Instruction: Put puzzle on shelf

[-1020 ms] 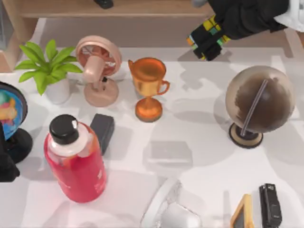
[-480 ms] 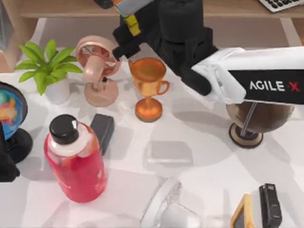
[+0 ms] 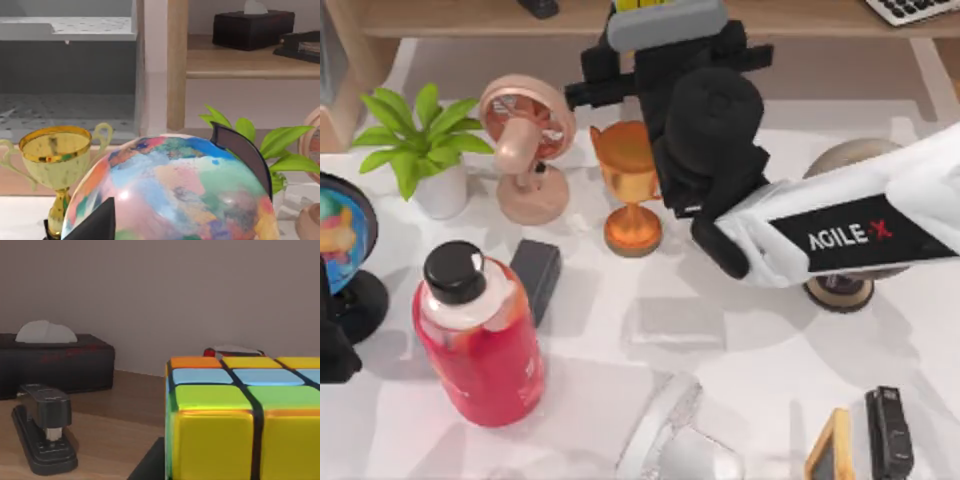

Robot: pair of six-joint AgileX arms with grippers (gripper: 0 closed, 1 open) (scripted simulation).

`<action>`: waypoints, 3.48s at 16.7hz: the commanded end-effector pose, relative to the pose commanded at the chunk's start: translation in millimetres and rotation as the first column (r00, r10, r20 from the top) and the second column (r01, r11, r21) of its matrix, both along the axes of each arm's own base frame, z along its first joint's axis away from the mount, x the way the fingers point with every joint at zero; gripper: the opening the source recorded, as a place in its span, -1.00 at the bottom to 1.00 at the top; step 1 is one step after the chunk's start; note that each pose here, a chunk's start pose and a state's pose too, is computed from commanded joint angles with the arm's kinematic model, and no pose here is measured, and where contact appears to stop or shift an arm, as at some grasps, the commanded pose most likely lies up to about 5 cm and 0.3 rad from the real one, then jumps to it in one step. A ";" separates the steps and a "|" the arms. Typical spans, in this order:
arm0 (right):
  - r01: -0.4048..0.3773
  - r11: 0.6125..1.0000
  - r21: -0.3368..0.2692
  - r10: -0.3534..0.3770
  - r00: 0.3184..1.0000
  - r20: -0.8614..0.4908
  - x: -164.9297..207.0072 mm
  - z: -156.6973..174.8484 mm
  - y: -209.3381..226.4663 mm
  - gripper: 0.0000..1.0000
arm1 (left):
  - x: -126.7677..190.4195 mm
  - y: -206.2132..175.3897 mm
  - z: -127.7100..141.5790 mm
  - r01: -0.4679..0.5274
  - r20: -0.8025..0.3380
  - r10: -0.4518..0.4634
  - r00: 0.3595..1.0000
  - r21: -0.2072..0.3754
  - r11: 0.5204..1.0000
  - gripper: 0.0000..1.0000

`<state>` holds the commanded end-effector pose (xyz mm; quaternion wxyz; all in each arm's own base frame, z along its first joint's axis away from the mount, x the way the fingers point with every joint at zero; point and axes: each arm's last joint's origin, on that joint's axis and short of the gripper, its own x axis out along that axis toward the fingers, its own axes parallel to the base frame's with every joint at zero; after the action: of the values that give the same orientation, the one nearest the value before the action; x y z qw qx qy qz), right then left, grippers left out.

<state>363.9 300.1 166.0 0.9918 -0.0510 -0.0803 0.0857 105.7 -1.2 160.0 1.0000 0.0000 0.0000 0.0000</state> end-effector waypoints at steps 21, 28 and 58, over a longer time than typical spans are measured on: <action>0.165 0.976 0.140 -0.174 0.984 0.049 62.4 -2.9 -21.6 -1.00 | 0.0 0.0 0.0 0.000 0.000 0.000 1.000 0.000 1.000 1.00; 0.167 0.979 0.117 -0.170 0.985 0.023 98.2 -8.3 -26.6 -1.00 | 0.0 0.0 0.0 0.000 0.000 0.000 1.000 0.000 1.000 1.00; 0.128 0.989 0.078 -0.139 0.978 0.158 76.6 33.0 -44.5 1.00 | 0.0 0.0 0.0 0.000 0.000 0.000 1.000 0.000 1.000 1.00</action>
<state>440.5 255.5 199.0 0.9865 -0.0296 -0.1605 0.0117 105.7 -1.2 160.0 1.0000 0.0000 0.0000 0.0000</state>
